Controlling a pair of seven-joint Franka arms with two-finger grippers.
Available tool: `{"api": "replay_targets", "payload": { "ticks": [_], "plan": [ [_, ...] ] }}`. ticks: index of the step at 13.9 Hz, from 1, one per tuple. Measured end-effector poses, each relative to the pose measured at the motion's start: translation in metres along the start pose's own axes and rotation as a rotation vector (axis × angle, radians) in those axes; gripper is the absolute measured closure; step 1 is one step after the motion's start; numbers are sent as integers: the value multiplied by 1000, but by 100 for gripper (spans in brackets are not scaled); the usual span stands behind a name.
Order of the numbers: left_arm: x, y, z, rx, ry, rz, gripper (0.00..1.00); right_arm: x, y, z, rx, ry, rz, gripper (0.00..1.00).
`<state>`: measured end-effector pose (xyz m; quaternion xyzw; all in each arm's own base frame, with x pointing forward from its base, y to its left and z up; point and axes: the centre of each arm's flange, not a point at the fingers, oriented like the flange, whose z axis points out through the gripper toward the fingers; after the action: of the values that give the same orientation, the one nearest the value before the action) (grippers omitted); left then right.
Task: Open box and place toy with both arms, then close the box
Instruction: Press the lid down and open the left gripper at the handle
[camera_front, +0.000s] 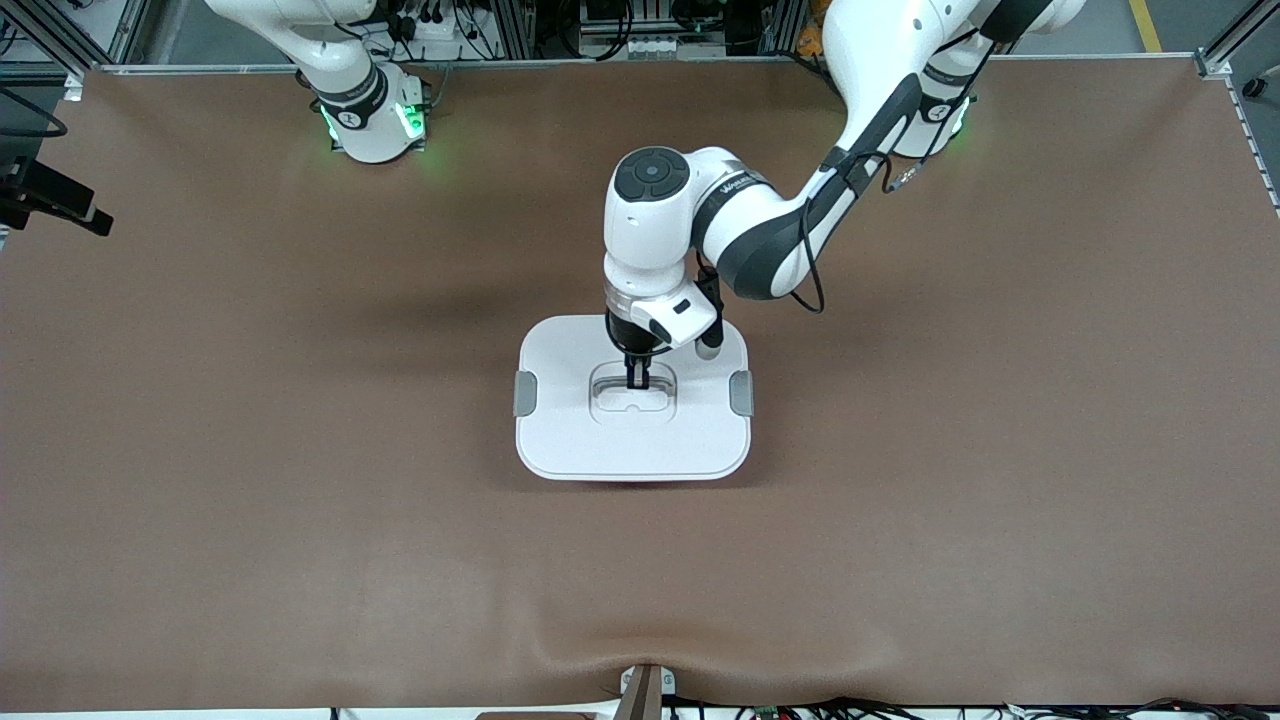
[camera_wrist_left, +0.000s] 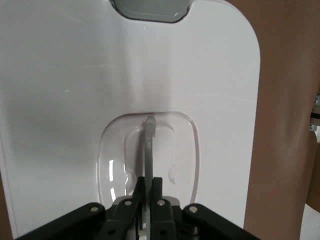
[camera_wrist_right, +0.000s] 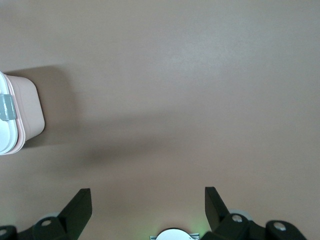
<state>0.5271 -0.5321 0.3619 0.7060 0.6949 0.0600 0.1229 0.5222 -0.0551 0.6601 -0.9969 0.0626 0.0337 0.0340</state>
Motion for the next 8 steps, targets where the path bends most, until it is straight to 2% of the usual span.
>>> {"api": "replay_targets", "payload": {
  "ticks": [8],
  "plan": [
    [-2, -5, 3, 12, 15, -26, 93, 0, 0, 0, 0, -1, 0, 0]
  ]
}}
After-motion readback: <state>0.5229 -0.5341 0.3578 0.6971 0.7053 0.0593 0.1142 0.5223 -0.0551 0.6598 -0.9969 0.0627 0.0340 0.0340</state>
